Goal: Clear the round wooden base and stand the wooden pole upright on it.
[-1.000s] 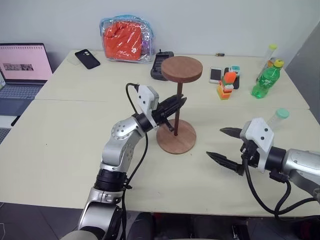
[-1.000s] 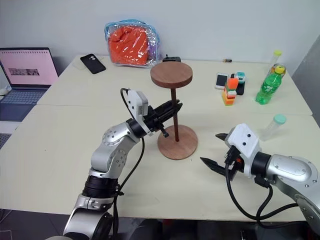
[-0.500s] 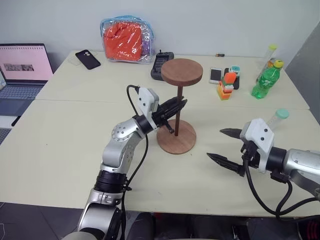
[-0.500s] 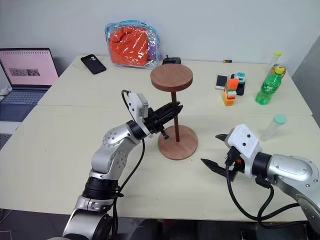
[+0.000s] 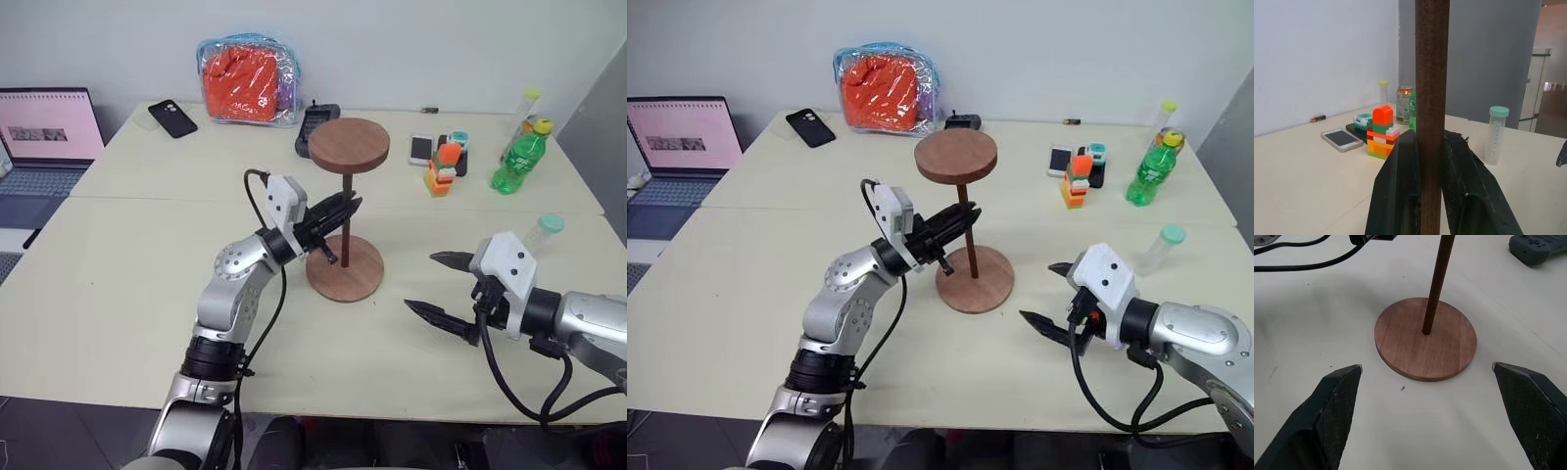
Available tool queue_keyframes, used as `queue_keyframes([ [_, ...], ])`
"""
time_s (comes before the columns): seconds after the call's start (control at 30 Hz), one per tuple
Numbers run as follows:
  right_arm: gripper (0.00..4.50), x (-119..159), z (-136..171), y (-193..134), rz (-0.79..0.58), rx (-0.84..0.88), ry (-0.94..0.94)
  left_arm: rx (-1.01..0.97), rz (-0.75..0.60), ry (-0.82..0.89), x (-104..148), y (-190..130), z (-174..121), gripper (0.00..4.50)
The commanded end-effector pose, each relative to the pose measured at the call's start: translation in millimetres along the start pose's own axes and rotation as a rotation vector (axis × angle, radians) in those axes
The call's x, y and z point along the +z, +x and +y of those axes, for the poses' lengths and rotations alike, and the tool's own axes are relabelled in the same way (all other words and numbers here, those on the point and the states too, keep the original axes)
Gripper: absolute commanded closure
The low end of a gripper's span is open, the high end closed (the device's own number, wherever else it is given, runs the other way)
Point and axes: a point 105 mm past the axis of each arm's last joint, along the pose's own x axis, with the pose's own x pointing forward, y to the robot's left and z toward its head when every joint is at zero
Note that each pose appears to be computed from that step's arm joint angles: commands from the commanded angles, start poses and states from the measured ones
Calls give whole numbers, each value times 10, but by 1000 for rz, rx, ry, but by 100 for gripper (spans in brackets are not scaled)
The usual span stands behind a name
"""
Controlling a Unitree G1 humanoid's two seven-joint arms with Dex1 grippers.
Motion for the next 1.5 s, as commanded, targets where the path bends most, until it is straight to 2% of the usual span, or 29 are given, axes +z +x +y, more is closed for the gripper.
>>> queue_keyframes([
  [0.03, 0, 118, 19, -16, -47, 6, -27, 49, 132, -14, -325, -154, 70, 425],
  [0.47, 0, 104, 18, -13, -40, 2, -20, 59, 264, 37, -548, -184, 120, 425],
  [0.83, 0, 121, 14, -6, -45, 5, -24, 68, 259, 42, -532, -213, 140, 425],
  [0.9, 0, 118, 15, -7, -43, 6, -25, 46, 258, 76, -493, -223, 119, 354],
  [0.93, 0, 114, 16, -10, -41, 6, -26, 19, 260, 95, -469, -222, 85, 347],
  [1.13, 0, 91, 17, -23, -34, 3, -23, -57, 263, 151, -399, -207, 9, 212],
  [1.37, 0, 73, 26, -21, -30, 1, -22, -122, 270, 173, -344, -208, -41, 205],
  [1.5, 0, 57, 5, -29, -24, -4, -23, -203, 337, 207, -320, -330, -28, 205],
])
